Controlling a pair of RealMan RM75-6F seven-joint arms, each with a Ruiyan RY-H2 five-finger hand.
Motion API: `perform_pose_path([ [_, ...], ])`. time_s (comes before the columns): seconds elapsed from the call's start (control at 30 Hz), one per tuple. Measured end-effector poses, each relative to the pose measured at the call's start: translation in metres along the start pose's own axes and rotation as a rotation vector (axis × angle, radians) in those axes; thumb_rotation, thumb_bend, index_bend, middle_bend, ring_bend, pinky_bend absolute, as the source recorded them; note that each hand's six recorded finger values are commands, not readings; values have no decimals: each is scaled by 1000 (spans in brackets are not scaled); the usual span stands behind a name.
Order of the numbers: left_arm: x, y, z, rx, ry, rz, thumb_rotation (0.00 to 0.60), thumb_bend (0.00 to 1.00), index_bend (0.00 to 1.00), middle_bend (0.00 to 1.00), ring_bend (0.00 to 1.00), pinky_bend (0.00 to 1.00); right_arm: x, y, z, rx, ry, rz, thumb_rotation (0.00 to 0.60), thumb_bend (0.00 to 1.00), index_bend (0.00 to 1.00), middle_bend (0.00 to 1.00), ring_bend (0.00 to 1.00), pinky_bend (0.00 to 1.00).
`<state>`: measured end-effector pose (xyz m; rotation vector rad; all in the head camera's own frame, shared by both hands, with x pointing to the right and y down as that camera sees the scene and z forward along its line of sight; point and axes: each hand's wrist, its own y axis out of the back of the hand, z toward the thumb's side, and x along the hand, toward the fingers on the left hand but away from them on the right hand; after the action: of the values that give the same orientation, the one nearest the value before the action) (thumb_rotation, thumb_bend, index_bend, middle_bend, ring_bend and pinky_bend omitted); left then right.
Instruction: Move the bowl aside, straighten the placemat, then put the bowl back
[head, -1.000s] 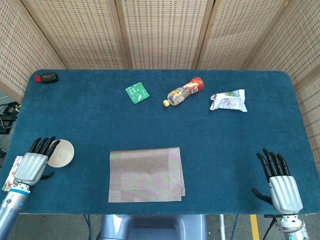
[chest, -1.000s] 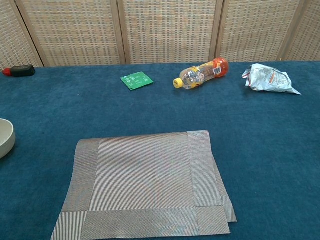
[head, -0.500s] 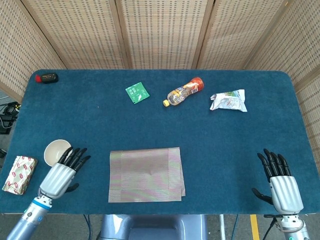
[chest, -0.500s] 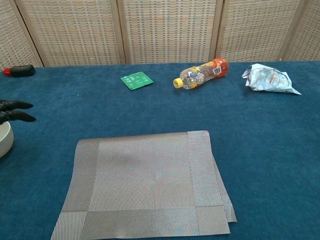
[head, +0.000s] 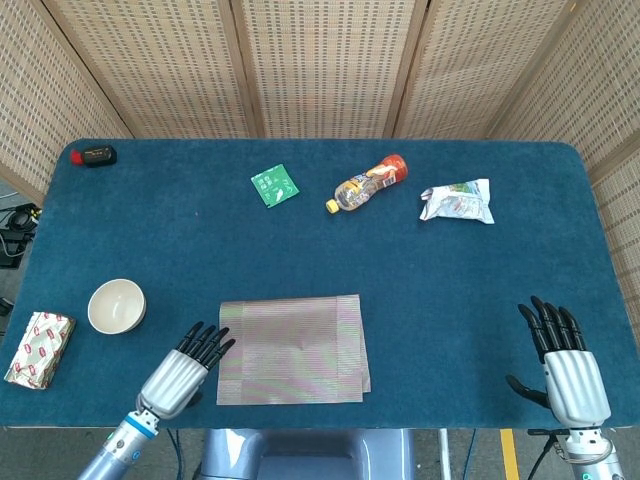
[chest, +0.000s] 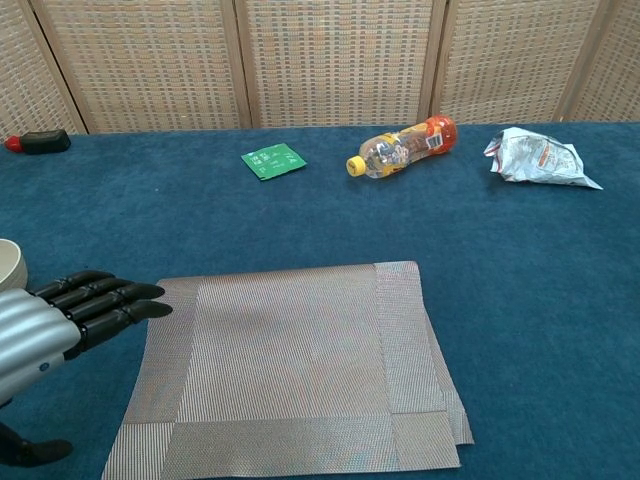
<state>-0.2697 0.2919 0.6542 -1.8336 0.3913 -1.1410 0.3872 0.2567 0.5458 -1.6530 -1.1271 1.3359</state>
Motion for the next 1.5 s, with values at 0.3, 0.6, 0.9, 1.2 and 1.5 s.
perform_pose_path([
  [0.3, 4, -8, 17, 24, -30, -24, 600, 62, 0, 0, 0, 0, -1, 1, -1, -8, 0, -1, 600, 155, 0, 0, 0, 0],
  [0.6, 4, -15, 25, 51, -45, -42, 600, 63, 0, 0, 0, 0, -1, 2, -2, -15, -4, -4, 600, 155, 0, 0, 0, 0],
  [0.9, 3, -19, 23, 65, -42, -61, 600, 63, 0, 0, 0, 0, -1, 2, -2, -19, -4, -4, 600, 155, 0, 0, 0, 0],
  [1.2, 11, -21, 27, 75, -41, -38, 600, 103, 1, 0, 0, 0, -1, 2, -2, -22, -4, -4, 600, 156, 0, 0, 0, 0],
  [1.5, 16, -19, 40, 66, -72, 15, 600, 285, 65, 0, 0, 0, -1, 3, -2, -28, -6, -5, 600, 155, 0, 0, 0, 0],
])
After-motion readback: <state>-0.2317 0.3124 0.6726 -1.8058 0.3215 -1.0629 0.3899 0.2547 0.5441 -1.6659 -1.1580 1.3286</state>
